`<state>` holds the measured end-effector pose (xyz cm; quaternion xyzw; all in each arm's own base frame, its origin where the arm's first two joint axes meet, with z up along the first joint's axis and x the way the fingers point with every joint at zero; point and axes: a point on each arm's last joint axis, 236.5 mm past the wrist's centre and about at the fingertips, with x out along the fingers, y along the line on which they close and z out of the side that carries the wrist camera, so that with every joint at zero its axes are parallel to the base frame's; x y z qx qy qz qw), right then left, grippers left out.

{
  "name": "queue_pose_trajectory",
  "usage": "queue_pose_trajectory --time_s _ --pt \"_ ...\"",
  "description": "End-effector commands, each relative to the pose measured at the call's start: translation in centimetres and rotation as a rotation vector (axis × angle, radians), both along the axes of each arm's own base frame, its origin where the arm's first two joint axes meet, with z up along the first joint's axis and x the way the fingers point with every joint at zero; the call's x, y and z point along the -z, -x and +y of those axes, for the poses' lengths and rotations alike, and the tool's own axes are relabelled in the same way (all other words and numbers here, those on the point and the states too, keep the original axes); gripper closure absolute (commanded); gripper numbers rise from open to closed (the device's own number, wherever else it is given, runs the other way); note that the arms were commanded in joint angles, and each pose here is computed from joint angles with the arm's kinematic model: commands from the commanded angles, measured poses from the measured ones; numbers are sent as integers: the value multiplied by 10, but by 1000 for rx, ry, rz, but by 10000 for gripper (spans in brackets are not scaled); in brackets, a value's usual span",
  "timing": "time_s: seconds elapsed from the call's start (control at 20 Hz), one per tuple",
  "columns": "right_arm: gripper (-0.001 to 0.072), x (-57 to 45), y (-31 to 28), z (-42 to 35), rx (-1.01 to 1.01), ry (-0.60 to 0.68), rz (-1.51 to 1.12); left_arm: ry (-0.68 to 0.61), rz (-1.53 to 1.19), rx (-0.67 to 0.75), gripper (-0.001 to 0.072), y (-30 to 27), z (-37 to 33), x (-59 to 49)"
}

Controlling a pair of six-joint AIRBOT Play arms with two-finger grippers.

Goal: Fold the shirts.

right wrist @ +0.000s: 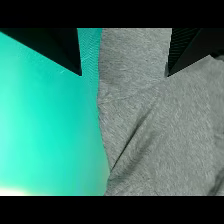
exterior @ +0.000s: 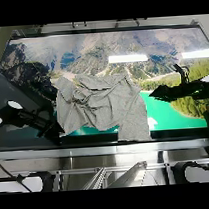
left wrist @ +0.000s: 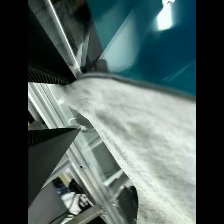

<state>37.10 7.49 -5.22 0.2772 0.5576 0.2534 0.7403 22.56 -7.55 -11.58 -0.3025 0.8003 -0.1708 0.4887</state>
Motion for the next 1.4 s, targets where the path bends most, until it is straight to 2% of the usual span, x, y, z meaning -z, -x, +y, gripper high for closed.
queue_pose_trajectory --time_s 0.0,0.1,0.2,0.55,0.6,0.65,0.75,0.9,0.95,1.1,1.2,1.25,1.35 --pt "138 0 1 0 2 -5 4 -20 -19 100 423 -18 -15 17" --pt "139 2 0 0 6 -4 6 -32 -57 124 428 -34 -18 16" --pt "139 14 -1 -1 19 -4 32 -37 -78 125 690 -43 -18 15" --pt "140 66 2 12 26 -68 223 -2 -33 87 689 -38 -3 4" --pt "179 70 2 21 9 -71 242 2 -28 84 689 -37 -2 3" --pt "287 72 2 30 -16 -67 241 1 -28 74 689 -38 0 3" --pt "295 71 -1 49 -58 -65 242 2 -31 62 689 -39 4 3" --pt "653 60 0 64 -120 -82 240 20 -20 45 689 -37 11 -2" --pt "696 51 3 66 -142 -98 240 31 -21 41 689 -35 15 -7" --pt "697 1 0 56 -161 -107 140 62 -123 -36 687 -48 26 -49" --pt "698 -62 -12 41 -108 -116 -17 155 -260 -116 688 -57 28 -109" --pt "697 -107 -17 38 -69 -161 -124 210 -356 -152 689 -63 27 -145" --pt "697 -230 -7 48 -45 -343 -417 326 -636 -206 689 -80 18 -229"
